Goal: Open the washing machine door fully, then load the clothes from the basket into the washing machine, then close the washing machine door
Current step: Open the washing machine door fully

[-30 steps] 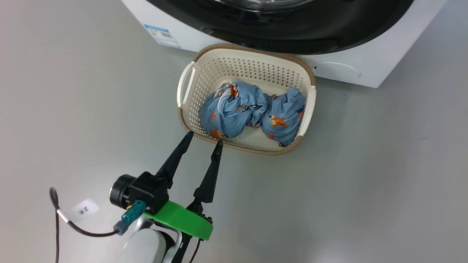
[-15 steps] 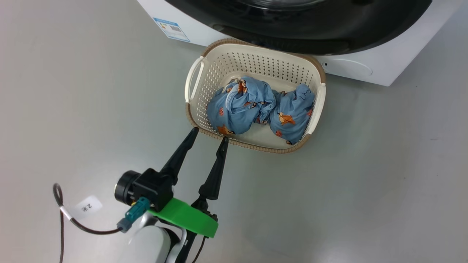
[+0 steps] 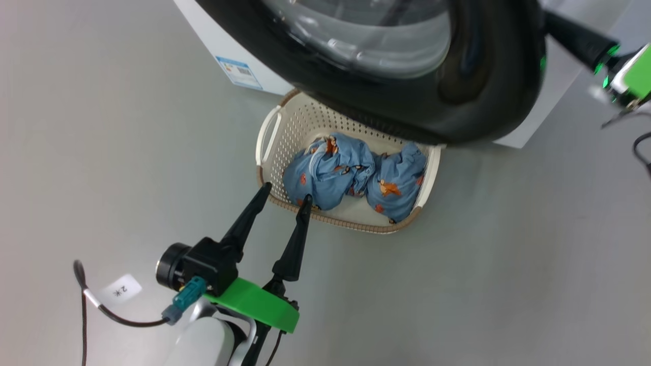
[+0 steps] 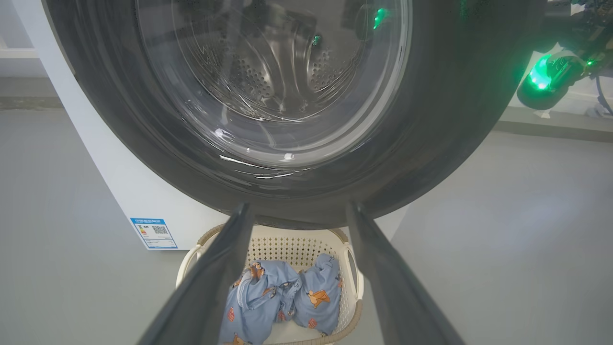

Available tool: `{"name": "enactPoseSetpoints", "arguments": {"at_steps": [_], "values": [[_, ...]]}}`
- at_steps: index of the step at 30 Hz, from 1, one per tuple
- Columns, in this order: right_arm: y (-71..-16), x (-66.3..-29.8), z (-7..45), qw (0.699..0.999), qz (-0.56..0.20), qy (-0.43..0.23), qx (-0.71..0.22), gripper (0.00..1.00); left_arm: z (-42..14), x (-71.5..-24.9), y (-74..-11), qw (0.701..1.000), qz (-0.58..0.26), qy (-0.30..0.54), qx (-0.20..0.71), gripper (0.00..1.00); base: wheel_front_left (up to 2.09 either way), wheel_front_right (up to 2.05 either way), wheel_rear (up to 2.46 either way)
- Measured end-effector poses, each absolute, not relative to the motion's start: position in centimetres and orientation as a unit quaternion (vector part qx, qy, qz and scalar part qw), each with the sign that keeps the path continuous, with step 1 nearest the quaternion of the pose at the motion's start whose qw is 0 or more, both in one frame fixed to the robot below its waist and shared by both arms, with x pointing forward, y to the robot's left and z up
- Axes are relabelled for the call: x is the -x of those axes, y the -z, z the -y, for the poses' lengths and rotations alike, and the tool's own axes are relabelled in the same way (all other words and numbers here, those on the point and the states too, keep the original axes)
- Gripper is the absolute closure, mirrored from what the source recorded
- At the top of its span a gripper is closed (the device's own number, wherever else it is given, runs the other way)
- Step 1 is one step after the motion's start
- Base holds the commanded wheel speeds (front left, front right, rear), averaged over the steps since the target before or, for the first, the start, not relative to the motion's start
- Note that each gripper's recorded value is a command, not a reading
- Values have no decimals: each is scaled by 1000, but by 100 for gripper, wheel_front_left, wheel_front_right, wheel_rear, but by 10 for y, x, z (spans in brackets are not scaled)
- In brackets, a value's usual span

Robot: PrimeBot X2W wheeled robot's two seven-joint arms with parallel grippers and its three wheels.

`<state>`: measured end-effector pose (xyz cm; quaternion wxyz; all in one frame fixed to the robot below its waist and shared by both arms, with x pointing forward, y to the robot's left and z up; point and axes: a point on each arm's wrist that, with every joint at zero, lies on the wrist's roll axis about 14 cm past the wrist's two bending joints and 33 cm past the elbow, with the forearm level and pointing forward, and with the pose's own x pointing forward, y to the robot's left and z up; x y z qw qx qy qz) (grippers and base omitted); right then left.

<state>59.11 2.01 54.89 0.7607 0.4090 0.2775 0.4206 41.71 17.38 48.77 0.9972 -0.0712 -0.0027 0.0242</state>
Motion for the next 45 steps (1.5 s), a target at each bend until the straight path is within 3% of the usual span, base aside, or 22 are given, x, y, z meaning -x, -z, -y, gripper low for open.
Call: {"name": "enactPoseSetpoints", "arguments": {"at_steps": [19, 31, 37, 42, 45], "values": [[-555, -471, -73, 715, -333, -506, -348, 100, -186, -378, -506, 996, 27, -40, 70, 0, 0, 0, 0], [-561, -406, -113, 665, -359, -573, -318, 100, -200, -362, -511, 995, 37, -59, 67, 0, 0, 0, 0], [-564, -392, -122, 655, -363, -586, -309, 100, -203, -358, -516, 995, 44, -63, 67, 0, 0, 0, 0], [-564, -394, -119, 667, -356, -577, -309, 100, -203, -354, -514, 995, 41, -62, 67, 0, 0, 0, 0], [-561, -397, -112, 680, -349, -560, -320, 33, -202, -353, -516, 995, 45, -58, 65, 0, 0, 0, 0]]}}
